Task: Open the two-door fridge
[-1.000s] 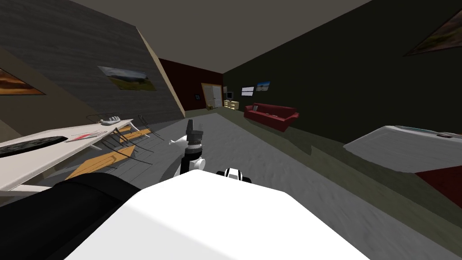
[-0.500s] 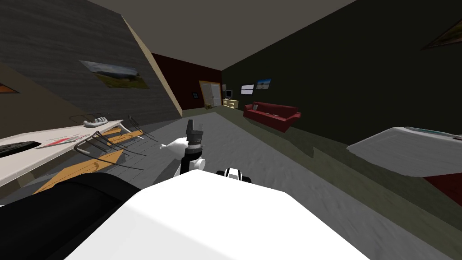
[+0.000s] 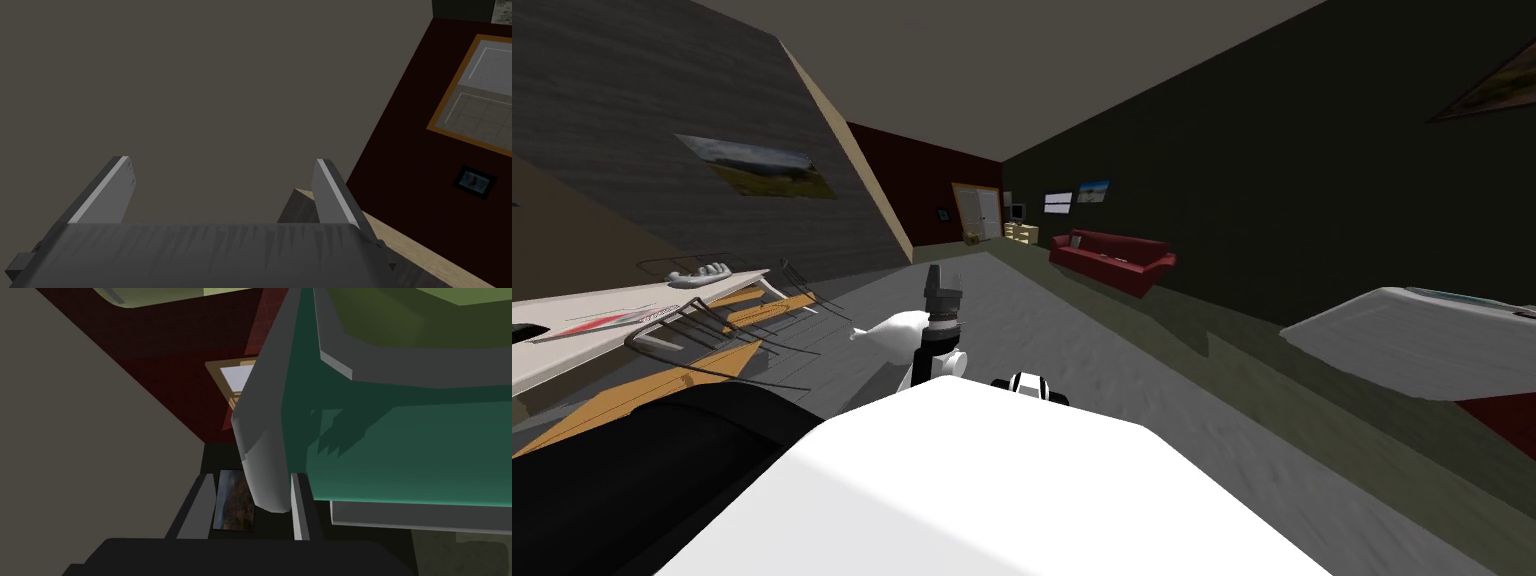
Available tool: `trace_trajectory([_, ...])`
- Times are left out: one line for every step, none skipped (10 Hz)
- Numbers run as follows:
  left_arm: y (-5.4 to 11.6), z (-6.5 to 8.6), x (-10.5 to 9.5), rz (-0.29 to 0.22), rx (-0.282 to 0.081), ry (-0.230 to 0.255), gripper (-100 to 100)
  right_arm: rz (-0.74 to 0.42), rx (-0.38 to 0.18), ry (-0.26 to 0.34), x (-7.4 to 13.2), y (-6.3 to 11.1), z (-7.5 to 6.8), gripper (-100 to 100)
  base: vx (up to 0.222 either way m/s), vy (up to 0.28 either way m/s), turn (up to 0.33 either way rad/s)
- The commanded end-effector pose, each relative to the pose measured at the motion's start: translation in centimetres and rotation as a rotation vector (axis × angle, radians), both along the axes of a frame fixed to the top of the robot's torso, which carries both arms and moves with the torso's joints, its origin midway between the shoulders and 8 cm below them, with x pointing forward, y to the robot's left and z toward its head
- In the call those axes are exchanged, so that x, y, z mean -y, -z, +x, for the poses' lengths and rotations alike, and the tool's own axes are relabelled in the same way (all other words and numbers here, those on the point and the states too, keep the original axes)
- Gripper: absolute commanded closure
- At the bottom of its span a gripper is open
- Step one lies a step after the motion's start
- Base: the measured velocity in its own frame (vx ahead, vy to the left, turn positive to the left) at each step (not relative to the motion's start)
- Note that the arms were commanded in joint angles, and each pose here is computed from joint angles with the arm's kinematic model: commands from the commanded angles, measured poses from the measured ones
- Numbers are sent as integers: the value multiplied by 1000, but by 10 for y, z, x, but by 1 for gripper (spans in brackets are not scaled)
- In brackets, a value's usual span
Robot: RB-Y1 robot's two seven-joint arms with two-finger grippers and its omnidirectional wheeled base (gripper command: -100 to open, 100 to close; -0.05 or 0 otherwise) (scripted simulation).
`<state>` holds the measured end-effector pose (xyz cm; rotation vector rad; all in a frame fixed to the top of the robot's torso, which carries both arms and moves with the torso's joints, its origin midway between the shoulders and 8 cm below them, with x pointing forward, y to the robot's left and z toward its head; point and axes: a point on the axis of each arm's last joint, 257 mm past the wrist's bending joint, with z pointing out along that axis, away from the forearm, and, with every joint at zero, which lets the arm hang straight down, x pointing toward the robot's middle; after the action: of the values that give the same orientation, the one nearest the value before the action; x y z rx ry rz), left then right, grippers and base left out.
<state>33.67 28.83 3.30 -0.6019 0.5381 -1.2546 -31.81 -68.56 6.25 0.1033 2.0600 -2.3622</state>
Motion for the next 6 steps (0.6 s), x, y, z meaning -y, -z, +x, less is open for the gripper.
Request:
trace_trajectory([0,0,0,0,0,0,0,-34,-17,16,0,-18,-5,100,110,-35,19])
trace_trajectory([0,0,0,0,0,0,0,-38,-21,51,-2,-21,-21,100,205,-30,-15])
trace_trajectory([0,0,0,0,0,0,0,-38,-21,51,-2,-21,-21,100,240,-47,-24])
trace_trajectory([0,0,0,0,0,0,0,-43,-25,85,-5,-24,-37,100,288,-39,-29])
trace_trajectory([0,0,0,0,0,0,0,-43,-25,85,-5,-24,-37,100,286,-67,-21])
trace_trajectory([0,0,0,0,0,0,0,-43,-25,85,-5,-24,-37,100,153,-48,11])
